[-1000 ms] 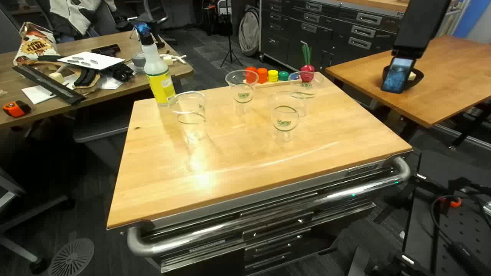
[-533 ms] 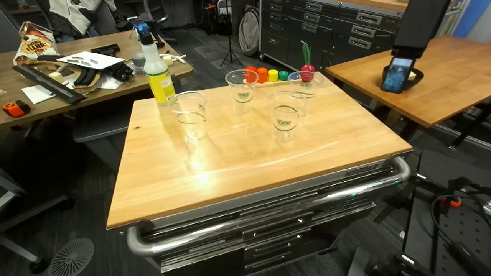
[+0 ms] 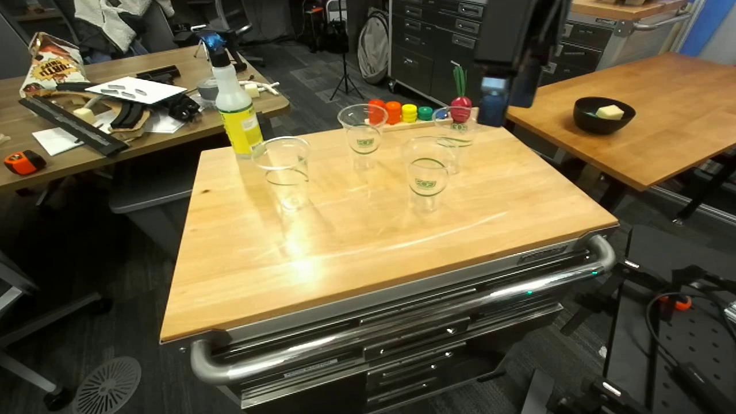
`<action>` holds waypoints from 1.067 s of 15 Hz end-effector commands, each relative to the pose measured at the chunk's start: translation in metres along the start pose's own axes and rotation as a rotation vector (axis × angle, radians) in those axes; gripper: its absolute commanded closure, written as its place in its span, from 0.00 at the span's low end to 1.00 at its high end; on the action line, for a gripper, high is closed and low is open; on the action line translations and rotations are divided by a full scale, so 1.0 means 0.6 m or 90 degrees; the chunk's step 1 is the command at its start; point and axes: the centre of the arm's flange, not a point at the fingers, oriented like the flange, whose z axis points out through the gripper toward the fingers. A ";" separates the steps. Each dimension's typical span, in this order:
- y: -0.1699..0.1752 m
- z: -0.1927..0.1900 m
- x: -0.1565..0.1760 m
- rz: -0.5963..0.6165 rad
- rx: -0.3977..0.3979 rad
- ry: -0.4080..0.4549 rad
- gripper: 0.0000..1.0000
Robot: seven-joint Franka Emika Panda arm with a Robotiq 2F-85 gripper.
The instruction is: Stack the plastic cups
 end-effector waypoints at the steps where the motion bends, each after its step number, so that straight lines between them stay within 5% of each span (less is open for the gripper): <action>1: -0.044 -0.006 0.141 0.030 -0.034 0.038 0.00; 9: -0.038 0.072 0.355 0.156 -0.049 0.134 0.00; 16: -0.004 0.110 0.442 0.260 -0.038 0.155 0.00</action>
